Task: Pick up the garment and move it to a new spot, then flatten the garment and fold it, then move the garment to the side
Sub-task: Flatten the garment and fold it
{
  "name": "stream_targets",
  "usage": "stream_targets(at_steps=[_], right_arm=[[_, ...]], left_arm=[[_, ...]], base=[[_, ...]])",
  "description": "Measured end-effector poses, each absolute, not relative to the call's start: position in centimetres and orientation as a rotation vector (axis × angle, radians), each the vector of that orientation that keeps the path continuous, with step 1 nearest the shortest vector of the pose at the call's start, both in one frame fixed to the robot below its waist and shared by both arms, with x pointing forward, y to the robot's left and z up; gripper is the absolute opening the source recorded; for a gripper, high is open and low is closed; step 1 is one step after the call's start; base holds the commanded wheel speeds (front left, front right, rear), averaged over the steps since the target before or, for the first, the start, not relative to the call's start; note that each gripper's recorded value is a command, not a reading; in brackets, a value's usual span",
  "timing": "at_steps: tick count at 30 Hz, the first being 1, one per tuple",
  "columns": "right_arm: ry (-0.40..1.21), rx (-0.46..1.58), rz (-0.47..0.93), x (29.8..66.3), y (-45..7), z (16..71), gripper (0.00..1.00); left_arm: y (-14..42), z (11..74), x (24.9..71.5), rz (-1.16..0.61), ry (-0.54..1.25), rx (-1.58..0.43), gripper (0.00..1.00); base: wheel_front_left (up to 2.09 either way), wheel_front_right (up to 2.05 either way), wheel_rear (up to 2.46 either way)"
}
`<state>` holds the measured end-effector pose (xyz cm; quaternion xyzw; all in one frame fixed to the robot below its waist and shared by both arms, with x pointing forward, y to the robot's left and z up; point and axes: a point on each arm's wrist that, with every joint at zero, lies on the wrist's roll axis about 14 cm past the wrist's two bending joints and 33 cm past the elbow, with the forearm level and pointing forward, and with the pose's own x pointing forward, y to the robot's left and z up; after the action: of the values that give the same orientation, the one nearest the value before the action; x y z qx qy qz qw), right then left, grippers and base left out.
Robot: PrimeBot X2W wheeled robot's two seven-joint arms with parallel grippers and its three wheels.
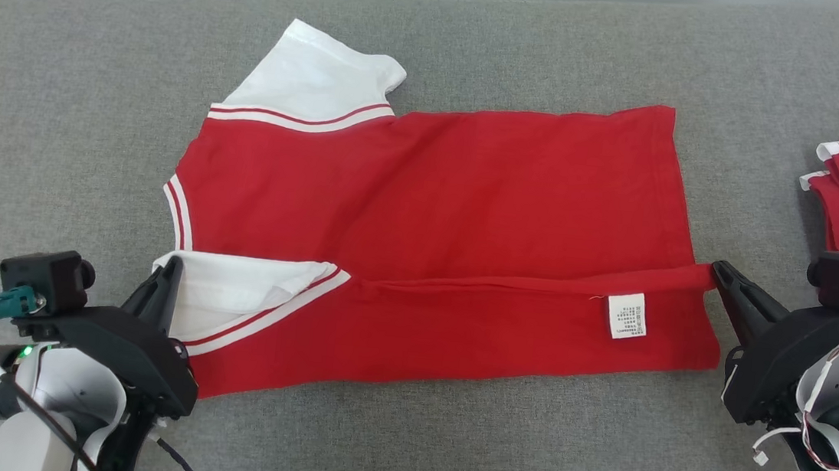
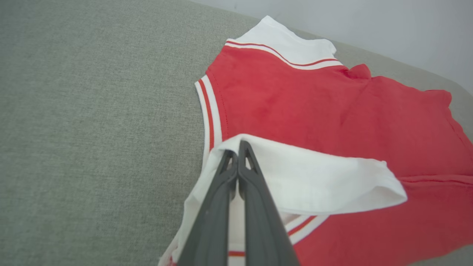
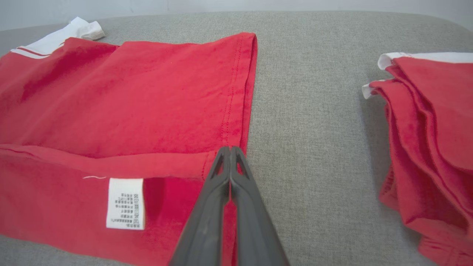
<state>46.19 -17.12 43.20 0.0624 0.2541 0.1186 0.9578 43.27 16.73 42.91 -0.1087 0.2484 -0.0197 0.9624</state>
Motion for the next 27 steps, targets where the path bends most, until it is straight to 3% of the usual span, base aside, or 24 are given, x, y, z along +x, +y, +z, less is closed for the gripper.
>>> stream_targets(at_steps=[5,6,7,16,27], right_arm=[[0.506,0.119,0.233,46.4,-17.1,43.1,0.00],[0.495,0.112,0.230,46.5,-17.1,43.2,1.00],[0.483,0.108,0.228,46.7,-17.2,43.4,1.00],[0.378,0.079,0.205,47.7,-17.6,45.4,1.00],[0.152,0.078,0.125,47.0,-18.5,50.1,1.00]], left_arm=[[16.9,42.9,43.5,-0.035,0.487,-0.216,0.00],[16.8,42.9,43.6,-0.039,0.480,-0.210,0.48],[16.9,42.9,43.6,-0.038,0.475,-0.208,1.00],[17.2,45.0,44.7,-0.052,0.360,-0.142,1.00],[17.5,54.9,44.9,-0.054,-0.089,-0.003,1.00]], base=[[0.00,0.00,0.00],[0.00,0.00,0.00],[0.00,0.00,0.00],[0.00,0.00,0.00],[0.00,0.00,0.00]])
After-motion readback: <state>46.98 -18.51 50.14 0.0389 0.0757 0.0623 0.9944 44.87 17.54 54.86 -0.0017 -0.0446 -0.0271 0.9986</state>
